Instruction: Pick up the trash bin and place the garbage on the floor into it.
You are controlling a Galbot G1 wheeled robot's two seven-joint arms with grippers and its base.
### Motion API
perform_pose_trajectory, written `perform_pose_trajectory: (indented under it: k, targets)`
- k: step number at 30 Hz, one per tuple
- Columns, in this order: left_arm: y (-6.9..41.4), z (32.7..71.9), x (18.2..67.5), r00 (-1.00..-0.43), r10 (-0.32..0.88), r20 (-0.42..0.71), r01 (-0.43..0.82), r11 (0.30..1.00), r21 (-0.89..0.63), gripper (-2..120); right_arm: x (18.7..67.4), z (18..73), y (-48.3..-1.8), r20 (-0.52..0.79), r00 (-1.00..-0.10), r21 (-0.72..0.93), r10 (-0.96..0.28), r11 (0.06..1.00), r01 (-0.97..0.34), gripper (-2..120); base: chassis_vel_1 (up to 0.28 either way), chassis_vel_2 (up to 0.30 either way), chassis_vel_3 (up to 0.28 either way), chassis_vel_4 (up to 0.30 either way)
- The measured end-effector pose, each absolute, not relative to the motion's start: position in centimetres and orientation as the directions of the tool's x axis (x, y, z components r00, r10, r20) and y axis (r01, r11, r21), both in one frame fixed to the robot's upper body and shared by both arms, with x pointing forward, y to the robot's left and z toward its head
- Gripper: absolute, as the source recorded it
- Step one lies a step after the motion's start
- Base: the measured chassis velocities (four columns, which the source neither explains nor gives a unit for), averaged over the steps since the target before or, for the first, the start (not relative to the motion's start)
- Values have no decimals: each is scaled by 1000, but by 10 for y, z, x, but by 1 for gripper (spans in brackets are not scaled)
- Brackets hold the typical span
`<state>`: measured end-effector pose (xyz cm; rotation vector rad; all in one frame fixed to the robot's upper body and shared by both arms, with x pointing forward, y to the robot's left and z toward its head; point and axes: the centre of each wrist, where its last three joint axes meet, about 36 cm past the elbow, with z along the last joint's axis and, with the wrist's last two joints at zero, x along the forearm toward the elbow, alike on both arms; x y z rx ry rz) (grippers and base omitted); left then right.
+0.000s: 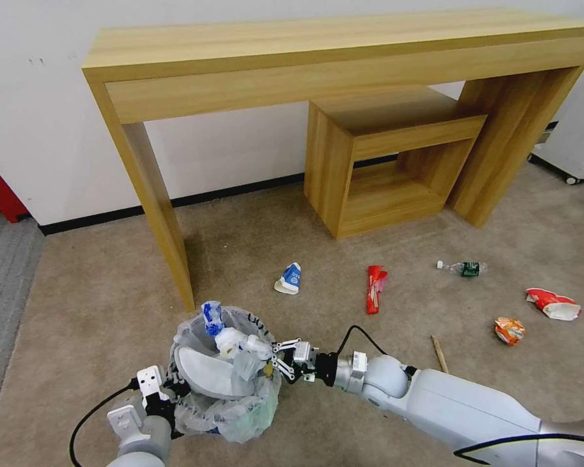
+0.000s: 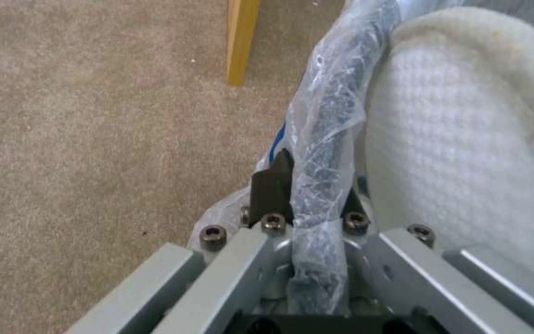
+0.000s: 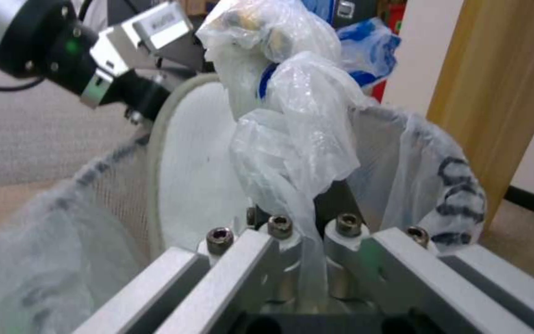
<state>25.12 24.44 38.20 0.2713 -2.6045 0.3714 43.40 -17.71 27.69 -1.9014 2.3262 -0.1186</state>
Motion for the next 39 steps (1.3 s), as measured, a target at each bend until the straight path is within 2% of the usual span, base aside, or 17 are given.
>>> perform_pose_trajectory:
  k: [6, 13, 17, 18, 21, 22, 25, 26, 28, 29, 32, 33, 36, 37, 39]
  targets:
    - [243, 382, 251, -859, -124, 497, -258, 943, -211, 0, 433, 268, -176, -40, -193, -148, -980, 197, -969, 0, 0, 0, 0, 0]
    - [243, 380, 249, -857, -126, 500, -260, 943, -207, 0, 433, 268, -175, -35, -197, -148, -980, 200, -968, 28, 0, 0, 0, 0]
    - [243, 380, 248, -856, -126, 500, -260, 944, -206, 0, 432, 268, -176, -37, -200, -147, -979, 203, -968, 37, 0, 0, 0, 0]
    - [243, 380, 248, -856, -126, 501, -259, 944, -206, 0, 431, 269, -177, -35, -201, -148, -979, 204, -968, 44, 0, 0, 0, 0]
    - [244, 380, 247, -856, -125, 502, -257, 945, -202, 0, 431, 271, -180, -43, -216, -152, -975, 220, -964, 57, 0, 0, 0, 0]
    - [244, 380, 247, -856, -125, 502, -257, 945, -202, 0, 431, 271, -180, -43, -216, -152, -975, 220, -964, 57, 0, 0, 0, 0]
    - [243, 381, 245, -855, -125, 503, -256, 946, -199, 0, 430, 276, -180, -60, -245, -153, -968, 251, -956, 72, 0, 0, 0, 0]
    - [243, 381, 245, -855, -125, 503, -256, 946, -199, 0, 430, 276, -180, -60, -245, -153, -968, 251, -956, 72, 0, 0, 0, 0]
    - [243, 381, 244, -854, -124, 505, -254, 947, -196, 0, 432, 282, -181, -78, -277, -157, -958, 286, -945, 82, 0, 0, 0, 0]
    - [243, 381, 244, -854, -124, 505, -254, 947, -196, 0, 432, 282, -181, -78, -277, -157, -958, 286, -945, 82, 0, 0, 0, 0]
    - [244, 382, 243, -855, -123, 505, -248, 950, -189, 0, 435, 295, -183, -115, -335, -157, -935, 350, -923, 95, 0, 0, 0, 0]
    - [244, 382, 243, -855, -123, 505, -248, 950, -189, 0, 435, 295, -183, -115, -335, -157, -935, 350, -923, 95, 0, 0, 0, 0]
    - [248, 385, 242, -854, -115, 508, -235, 956, -178, 0, 440, 327, -190, -184, -465, -119, -866, 489, -864, 100, 0, 0, 0, 0]
    - [248, 385, 242, -854, -115, 508, -235, 956, -178, 0, 440, 327, -190, -184, -465, -119, -866, 489, -864, 100, 0, 0, 0, 0]
    - [249, 386, 243, -853, -111, 510, -229, 958, -174, 0, 440, 340, -198, -206, -523, -103, -827, 550, -829, 100, 0, 0, 0, 0]
